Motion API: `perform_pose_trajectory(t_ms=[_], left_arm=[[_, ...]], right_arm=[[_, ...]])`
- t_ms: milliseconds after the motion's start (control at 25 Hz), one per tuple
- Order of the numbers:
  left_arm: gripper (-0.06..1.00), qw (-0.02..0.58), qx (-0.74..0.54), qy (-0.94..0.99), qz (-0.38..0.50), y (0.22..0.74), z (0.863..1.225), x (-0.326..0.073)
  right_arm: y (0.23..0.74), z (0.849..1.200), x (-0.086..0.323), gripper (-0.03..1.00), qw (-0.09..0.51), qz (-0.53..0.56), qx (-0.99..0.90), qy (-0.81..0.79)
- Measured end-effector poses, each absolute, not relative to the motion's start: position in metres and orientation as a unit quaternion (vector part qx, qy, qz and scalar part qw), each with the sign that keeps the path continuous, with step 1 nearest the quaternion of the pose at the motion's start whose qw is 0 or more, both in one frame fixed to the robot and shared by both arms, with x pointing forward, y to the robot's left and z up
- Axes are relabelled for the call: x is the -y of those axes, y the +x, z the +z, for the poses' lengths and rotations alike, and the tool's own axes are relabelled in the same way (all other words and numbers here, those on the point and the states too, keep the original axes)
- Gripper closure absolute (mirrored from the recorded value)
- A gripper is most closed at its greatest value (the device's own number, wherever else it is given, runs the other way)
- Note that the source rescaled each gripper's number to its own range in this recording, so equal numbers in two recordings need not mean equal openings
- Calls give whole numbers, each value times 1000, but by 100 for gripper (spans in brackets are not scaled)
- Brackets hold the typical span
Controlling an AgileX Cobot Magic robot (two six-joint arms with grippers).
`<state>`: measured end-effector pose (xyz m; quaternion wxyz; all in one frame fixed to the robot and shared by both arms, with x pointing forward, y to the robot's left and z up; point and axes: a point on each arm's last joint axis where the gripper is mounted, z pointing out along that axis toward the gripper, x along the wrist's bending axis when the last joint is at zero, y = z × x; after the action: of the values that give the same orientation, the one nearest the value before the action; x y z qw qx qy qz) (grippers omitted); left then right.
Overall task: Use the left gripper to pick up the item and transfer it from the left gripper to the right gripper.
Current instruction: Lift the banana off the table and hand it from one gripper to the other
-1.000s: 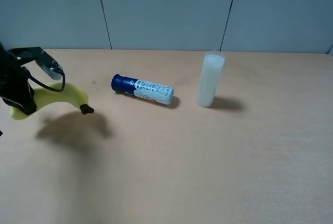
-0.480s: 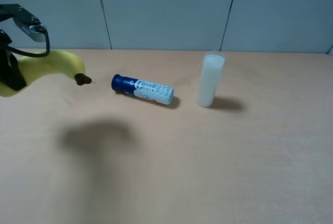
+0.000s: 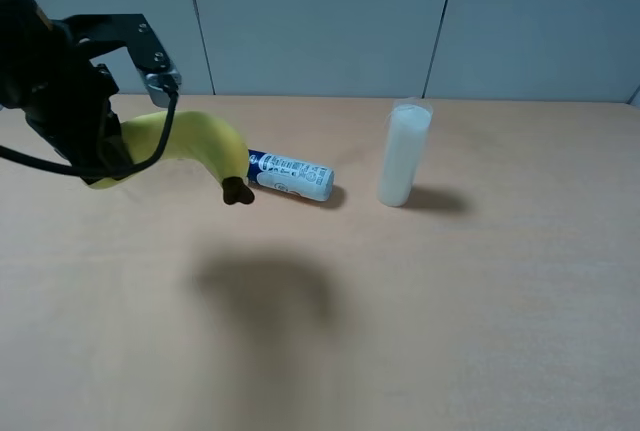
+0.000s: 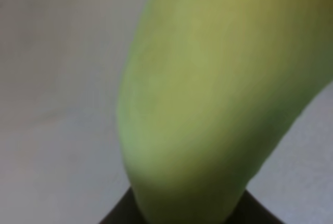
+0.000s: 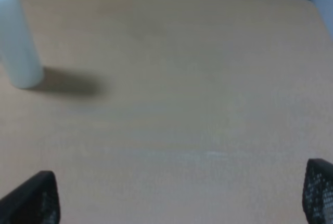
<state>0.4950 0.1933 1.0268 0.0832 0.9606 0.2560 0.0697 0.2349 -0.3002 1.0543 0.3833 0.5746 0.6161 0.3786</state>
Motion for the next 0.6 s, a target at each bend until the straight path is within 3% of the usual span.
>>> perform_pose_trajectory(t_ms=[600], left_arm=[[94, 160, -204, 965, 34, 475, 1020, -129]], right_arm=[[235, 1054, 300, -3, 383, 379, -616, 575]])
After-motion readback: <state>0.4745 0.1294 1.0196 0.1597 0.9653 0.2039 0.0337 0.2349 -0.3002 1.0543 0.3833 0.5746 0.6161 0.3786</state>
